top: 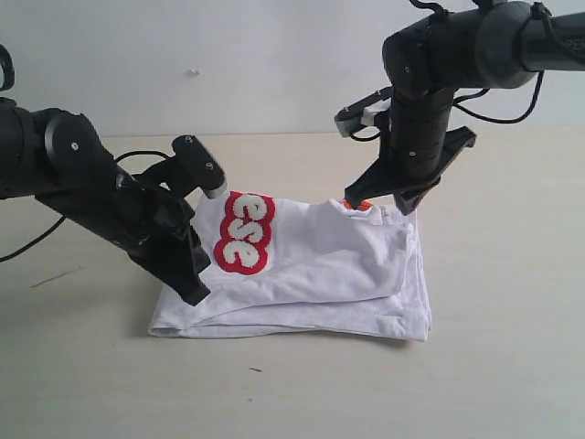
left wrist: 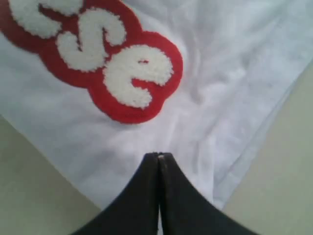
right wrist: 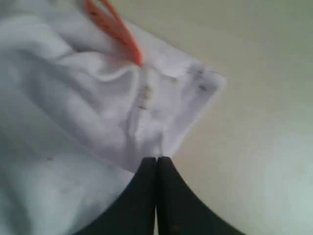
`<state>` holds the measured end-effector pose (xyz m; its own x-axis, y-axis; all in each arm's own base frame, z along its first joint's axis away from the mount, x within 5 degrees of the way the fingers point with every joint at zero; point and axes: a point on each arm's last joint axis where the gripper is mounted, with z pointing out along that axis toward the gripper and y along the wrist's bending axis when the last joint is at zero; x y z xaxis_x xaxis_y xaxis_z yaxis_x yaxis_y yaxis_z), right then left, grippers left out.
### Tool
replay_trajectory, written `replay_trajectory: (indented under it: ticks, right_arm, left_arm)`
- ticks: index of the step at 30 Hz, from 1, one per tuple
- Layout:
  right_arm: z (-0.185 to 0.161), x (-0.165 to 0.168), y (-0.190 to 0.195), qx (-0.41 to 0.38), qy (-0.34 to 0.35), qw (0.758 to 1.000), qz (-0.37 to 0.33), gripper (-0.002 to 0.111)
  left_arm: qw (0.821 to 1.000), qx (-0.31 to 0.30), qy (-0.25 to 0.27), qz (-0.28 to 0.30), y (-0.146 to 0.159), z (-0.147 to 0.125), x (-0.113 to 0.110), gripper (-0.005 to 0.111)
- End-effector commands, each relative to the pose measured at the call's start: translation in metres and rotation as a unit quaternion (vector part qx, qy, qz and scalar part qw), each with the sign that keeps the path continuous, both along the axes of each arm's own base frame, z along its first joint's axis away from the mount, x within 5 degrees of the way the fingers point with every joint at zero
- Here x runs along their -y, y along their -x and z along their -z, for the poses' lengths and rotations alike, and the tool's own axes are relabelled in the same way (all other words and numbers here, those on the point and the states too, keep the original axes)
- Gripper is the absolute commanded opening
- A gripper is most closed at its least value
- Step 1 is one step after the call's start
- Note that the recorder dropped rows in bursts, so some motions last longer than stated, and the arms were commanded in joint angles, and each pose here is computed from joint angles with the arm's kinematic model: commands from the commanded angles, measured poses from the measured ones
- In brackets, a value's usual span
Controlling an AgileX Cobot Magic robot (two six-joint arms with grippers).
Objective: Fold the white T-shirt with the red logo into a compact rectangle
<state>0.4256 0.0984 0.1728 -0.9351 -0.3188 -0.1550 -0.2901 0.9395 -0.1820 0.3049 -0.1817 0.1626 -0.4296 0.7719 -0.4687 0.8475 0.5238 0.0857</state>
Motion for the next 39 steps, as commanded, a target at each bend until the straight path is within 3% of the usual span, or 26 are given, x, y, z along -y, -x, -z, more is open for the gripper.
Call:
replay_trajectory:
  ticks: [1,4,10,14,17,21,25,28,30,32,35,39]
  right_arm:
    - [0.007,-0.010,0.001,-0.015,-0.042,0.999,-0.020,0.000]
    - [0.009,-0.010,0.002,-0.019,-0.041,0.999,-0.020,0.000]
    - [0.008,-0.009,-0.002,0.001,-0.042,0.999,-0.024,0.006]
    - [0.022,-0.003,-0.011,0.018,-0.052,0.998,0.004,0.008]
    - [0.023,0.007,-0.008,-0.004,-0.026,1.000,0.013,0.008]
    - [0.004,0.019,-0.009,0.022,-0.005,0.999,0.030,0.008]
    - [-0.025,0.024,-0.005,0.048,-0.027,0.997,0.047,0.019]
    - [-0.035,0.022,0.003,0.036,-0.049,0.997,0.044,0.031]
    - [-0.036,0.011,0.019,0.023,-0.119,0.992,0.017,0.039]
    - [-0.033,0.007,0.026,0.025,-0.147,0.989,0.015,0.040]
    - [-0.023,0.000,0.045,0.018,-0.203,0.979,0.002,0.043]
    - [-0.001,-0.002,0.060,0.010,-0.231,0.973,0.007,0.048]
  left_arm:
    - [0.999,0.028,0.014,-0.024,-0.009,0.011,0.004,0.000]
    - [0.999,0.021,0.002,-0.029,-0.015,0.033,0.006,0.000]
    - [0.997,-0.065,-0.046,-0.008,-0.018,0.067,-0.002,0.000]
    - [0.987,-0.127,-0.097,-0.011,-0.008,0.073,-0.011,0.000]
    - [0.977,-0.153,-0.134,-0.060,-0.008,0.075,-0.028,0.000]
    - [0.964,-0.206,-0.155,-0.066,0.000,0.078,-0.040,0.000]
    - [0.949,-0.255,-0.175,-0.056,0.010,0.076,-0.043,0.000]
    - [0.958,-0.224,-0.169,-0.054,0.007,0.062,-0.044,0.000]
    - [0.981,-0.136,-0.123,-0.065,-0.002,0.026,-0.040,0.000]
    - [0.989,-0.085,-0.095,-0.074,-0.005,0.002,-0.041,0.000]
    - [0.993,-0.003,-0.039,-0.108,-0.010,-0.042,-0.052,0.000]
    - [0.987,0.035,0.011,-0.155,-0.011,-0.070,-0.068,0.000]
